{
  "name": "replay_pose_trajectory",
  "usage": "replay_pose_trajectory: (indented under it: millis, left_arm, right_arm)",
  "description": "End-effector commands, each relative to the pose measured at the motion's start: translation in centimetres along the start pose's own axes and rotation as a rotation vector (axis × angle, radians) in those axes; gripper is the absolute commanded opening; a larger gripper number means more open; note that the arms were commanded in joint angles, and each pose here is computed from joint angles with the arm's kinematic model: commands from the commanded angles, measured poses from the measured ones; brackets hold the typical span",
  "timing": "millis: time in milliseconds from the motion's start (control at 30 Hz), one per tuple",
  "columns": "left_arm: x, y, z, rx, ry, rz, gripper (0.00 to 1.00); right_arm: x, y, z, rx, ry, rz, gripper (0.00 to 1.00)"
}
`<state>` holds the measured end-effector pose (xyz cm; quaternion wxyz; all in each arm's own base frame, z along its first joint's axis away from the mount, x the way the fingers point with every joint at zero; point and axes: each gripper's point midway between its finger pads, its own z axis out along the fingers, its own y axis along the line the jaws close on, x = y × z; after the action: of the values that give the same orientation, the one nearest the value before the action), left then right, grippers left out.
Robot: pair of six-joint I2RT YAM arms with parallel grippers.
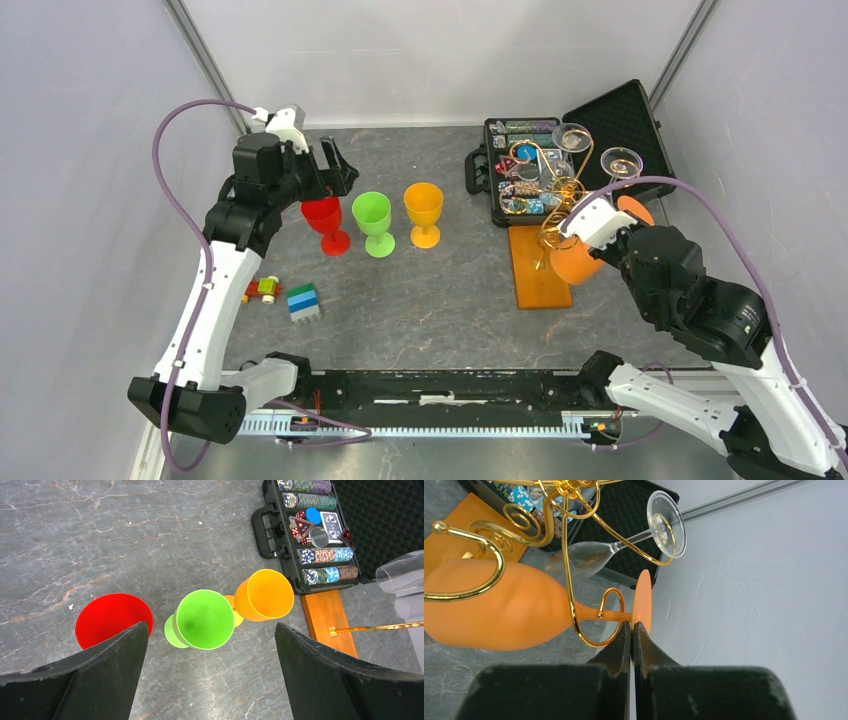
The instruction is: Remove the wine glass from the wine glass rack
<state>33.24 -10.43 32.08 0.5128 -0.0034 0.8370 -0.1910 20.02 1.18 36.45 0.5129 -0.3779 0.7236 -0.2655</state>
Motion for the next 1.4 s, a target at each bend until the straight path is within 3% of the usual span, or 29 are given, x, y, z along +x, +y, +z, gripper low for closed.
replay_pose_trajectory:
  millis: [0,267,567,933,1367]
  left_arm:
    - [-0.7,-0.3,0.1,0.019,-0.027,0.007,1.0]
    - [-0.6,-0.3,0.2,0.02,-0.025,0.005,1.0]
    - [-0.5,-0.5,0.3,0.03,-0.024,0.0,1.0]
    - [-0.7,-0.7,-0.1,0.038,-0.034,0.002,1.0]
    - [-0.6,-1.1,-0.1,0.063,-0.034,-0.011,1.0]
  right_arm:
    - [-0.9,0.1,-0.5,-0.039,-0.066,0.02,0.0]
    - [-0.5,0.6,-0.8,-0.059,-0.077,0.013,0.0]
    - [-3.2,0.8,-1.5,-0.119,-0.228,0.06,0.0]
    - [-2.1,0.4,2.2,0.048,-0.039,-0.059,0.0]
    - [0.2,-2.9,1.2,0.253,0.115,-0.031,0.0]
